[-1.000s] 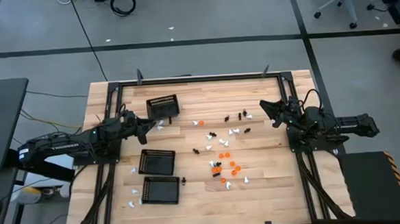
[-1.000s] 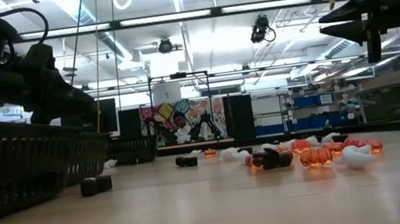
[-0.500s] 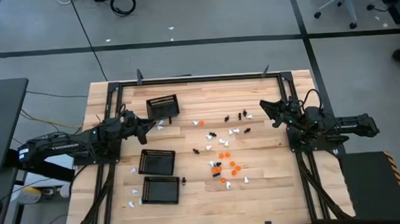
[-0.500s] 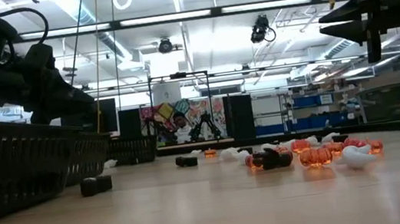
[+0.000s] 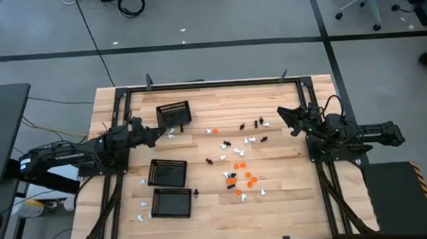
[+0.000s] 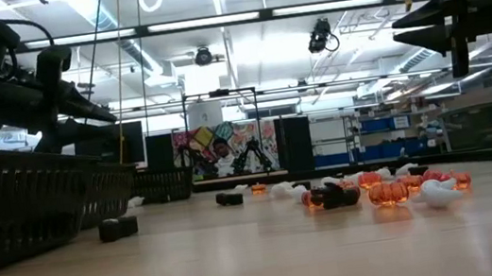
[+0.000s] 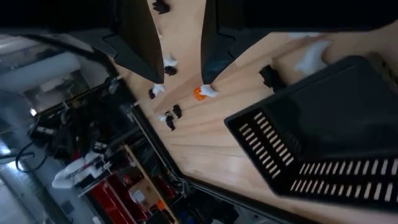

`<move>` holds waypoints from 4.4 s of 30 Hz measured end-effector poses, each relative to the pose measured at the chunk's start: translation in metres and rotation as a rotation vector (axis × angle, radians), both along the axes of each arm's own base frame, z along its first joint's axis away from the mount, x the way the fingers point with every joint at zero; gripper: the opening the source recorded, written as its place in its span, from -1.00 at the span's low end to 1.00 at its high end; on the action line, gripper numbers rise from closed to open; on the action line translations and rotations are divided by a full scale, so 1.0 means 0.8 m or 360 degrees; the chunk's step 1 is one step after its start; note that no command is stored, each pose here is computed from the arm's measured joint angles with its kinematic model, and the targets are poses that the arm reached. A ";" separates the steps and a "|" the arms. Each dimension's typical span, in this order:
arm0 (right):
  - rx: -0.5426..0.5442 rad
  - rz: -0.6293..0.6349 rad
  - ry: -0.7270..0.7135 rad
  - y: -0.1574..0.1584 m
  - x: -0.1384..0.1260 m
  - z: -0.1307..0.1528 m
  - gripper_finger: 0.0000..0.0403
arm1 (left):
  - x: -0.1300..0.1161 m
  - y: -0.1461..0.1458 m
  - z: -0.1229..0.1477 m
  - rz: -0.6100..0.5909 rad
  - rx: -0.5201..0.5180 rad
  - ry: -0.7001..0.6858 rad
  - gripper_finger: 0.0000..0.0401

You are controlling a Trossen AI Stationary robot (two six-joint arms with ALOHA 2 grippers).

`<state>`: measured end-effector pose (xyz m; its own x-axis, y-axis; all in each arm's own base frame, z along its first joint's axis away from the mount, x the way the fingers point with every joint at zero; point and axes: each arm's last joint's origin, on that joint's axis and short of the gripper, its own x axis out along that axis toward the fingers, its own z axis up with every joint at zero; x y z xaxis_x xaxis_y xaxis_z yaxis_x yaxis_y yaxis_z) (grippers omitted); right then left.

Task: Sort Halloween decoration
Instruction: Put the orange pumpkin toy into the top black bin

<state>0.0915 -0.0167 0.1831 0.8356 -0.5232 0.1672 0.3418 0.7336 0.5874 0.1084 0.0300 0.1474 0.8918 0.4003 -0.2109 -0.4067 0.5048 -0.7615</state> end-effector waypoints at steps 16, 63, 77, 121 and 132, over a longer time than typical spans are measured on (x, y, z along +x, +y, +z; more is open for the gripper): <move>0.0199 0.0053 -0.0260 0.000 -0.002 0.009 -0.47 | 0.000 0.001 0.001 0.0065 -0.0141 -0.0085 -0.43; 0.0619 0.0512 0.1843 -0.084 0.234 0.067 -0.20 | 0.086 0.034 0.161 -0.0613 0.0370 0.0924 -0.08; 0.0231 0.0862 0.1899 -0.080 0.315 0.036 0.21 | 0.088 0.020 0.168 -0.0700 0.0384 0.0922 -0.01; -0.0433 0.1013 0.2079 -0.112 0.395 -0.047 0.19 | 0.076 -0.013 0.151 -0.0707 0.0329 0.1258 -0.01; -0.0253 0.1000 0.2130 -0.111 0.394 -0.066 0.19 | 0.077 -0.013 0.151 -0.0683 0.0297 0.1237 -0.01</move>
